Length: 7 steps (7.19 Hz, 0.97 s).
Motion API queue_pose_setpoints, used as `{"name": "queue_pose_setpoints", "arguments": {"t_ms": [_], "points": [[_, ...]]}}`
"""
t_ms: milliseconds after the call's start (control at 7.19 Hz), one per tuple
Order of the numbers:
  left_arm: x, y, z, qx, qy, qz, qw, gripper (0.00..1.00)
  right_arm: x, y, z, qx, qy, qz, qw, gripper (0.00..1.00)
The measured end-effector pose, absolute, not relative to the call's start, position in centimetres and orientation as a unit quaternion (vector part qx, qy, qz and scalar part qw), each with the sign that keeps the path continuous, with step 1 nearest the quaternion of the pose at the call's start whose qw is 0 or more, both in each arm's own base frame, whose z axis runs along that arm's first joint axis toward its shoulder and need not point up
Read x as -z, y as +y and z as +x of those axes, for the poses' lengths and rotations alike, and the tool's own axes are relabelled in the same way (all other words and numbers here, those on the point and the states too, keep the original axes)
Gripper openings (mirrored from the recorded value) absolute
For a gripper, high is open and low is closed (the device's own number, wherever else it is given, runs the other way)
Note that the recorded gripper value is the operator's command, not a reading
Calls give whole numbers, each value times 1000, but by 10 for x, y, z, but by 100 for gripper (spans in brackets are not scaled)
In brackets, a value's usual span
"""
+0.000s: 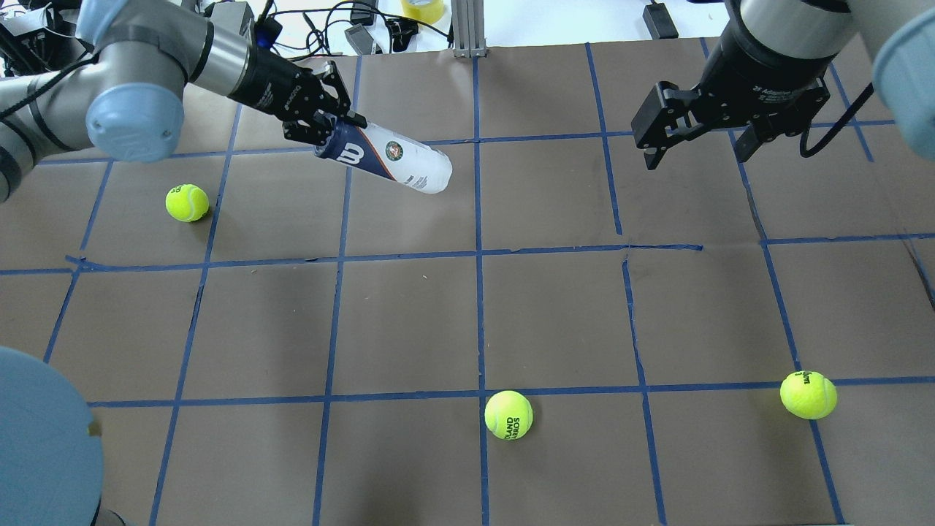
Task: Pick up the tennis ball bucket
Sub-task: 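Grasp the can's navy end with the left gripper and tilt it upright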
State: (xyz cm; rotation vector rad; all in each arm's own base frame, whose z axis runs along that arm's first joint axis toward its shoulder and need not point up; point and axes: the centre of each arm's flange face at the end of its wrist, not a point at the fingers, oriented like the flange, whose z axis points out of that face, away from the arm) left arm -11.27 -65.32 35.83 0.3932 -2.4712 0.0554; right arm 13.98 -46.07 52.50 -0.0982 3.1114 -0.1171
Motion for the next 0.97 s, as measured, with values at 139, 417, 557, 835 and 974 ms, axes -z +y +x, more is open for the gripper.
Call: {"name": "queue_pose_setpoints", "arguments": {"t_ms": [139,417,557,835,974], "points": [[-378,-659,-135,-47,-959,124,249,0,-525,-461,139,38,999,-36,8,100],[-395,-657,-177,-94,-989,38,112,0,-527,-460,137,39,998,-40,1,100],[-393,-655,-193,-102,-992,6,73,0,-528,-460,137,40,998,-40,1,100],[-371,-654,-231,-104,-994,-37,21,0,-527,-461,137,40,998,-40,3,100],[-359,-655,-243,-100,-994,-47,11,3,-527,-461,137,40,998,-40,3,100]]}}
